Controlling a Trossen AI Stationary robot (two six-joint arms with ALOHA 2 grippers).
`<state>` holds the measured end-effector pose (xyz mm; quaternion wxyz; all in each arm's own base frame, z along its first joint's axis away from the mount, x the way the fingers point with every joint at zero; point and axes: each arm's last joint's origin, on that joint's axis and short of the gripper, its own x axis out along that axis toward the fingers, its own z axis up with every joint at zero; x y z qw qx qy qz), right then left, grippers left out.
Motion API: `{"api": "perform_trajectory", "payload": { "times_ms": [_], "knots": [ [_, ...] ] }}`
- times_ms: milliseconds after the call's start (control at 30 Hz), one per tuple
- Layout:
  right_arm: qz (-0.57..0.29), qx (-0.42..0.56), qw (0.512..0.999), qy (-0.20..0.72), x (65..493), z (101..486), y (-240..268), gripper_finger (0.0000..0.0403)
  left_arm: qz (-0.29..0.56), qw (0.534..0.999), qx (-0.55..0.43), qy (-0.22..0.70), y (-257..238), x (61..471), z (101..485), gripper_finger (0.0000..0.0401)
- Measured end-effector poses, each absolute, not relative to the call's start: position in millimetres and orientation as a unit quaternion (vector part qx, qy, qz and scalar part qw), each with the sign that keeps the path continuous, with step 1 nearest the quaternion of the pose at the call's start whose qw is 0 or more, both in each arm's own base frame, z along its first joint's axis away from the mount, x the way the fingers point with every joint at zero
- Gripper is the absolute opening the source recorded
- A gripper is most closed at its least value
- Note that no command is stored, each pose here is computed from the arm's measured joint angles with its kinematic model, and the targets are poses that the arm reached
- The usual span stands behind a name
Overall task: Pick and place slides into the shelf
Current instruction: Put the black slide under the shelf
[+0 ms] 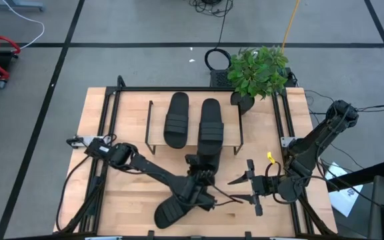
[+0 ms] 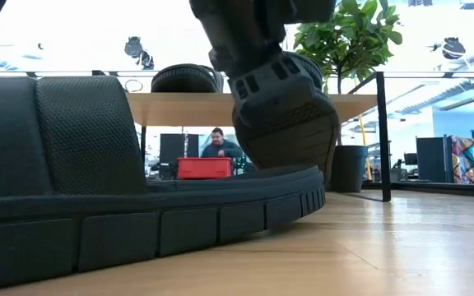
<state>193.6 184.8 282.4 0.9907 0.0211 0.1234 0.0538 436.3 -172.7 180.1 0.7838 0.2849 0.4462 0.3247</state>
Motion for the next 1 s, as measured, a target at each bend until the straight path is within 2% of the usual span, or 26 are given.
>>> {"api": "perform_trajectory", "payload": {
  "times_ms": [467,1000],
  "knots": [
    [0.058,0.014,0.991,0.123,194,282,185,0.0178,0.336,0.8,0.243,0.435,-156,457,164,0.0],
    [0.065,0.015,0.991,0.119,193,284,187,0.0178,0.344,0.785,0.235,0.459,-132,467,150,0.0]
  ]
}}
